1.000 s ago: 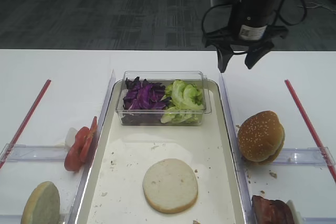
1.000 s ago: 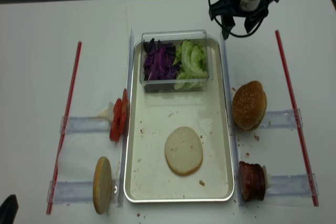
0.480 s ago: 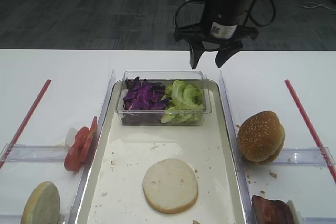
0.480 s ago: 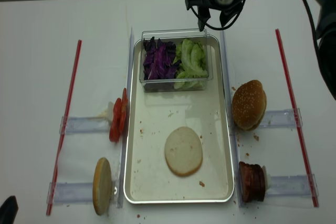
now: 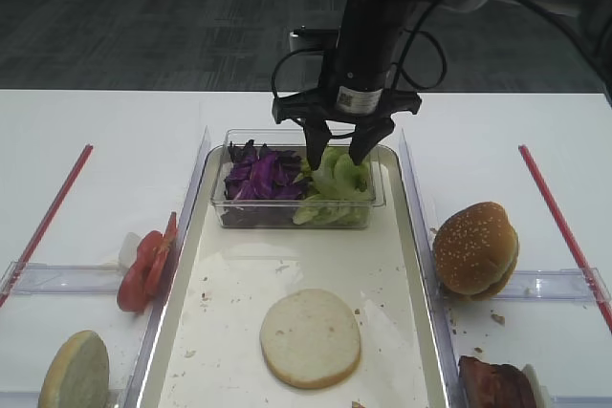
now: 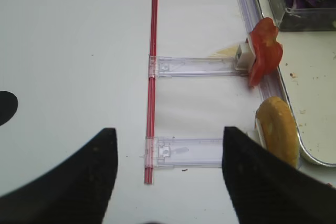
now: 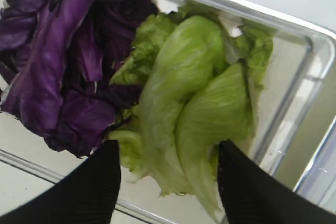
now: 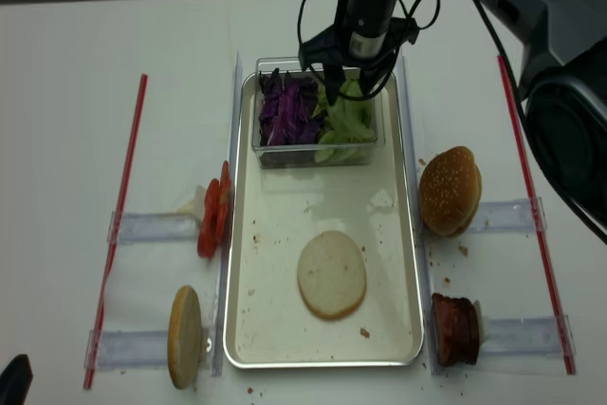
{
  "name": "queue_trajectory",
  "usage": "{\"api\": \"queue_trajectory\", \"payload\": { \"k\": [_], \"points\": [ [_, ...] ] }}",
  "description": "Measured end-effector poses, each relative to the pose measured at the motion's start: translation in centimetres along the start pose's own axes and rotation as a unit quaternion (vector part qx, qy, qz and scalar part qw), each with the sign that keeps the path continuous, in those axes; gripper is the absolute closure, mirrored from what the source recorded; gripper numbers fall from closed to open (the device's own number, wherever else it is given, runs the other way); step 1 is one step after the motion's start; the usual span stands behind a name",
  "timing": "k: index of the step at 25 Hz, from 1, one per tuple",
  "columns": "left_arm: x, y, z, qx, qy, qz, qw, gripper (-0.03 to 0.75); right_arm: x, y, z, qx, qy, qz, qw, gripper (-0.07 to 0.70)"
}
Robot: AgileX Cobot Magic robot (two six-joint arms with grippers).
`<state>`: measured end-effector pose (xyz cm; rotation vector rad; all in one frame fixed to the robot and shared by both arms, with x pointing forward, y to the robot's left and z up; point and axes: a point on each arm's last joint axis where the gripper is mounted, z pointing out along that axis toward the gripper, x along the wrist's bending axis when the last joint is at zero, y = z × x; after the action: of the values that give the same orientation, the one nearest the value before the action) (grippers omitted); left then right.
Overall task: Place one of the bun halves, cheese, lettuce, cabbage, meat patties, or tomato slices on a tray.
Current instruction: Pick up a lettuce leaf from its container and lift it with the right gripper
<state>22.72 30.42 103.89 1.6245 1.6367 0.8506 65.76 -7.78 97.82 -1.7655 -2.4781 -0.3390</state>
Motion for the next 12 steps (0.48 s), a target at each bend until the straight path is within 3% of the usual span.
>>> {"api": "queue_trajectory", "payload": {
  "k": [12],
  "points": [
    [0.0,0.0,0.0,0.0,0.0,0.0,1.0,0.303,0.8,0.3,2.4,0.017,-0.006,-0.012,0.9998,0.257]
  ]
}}
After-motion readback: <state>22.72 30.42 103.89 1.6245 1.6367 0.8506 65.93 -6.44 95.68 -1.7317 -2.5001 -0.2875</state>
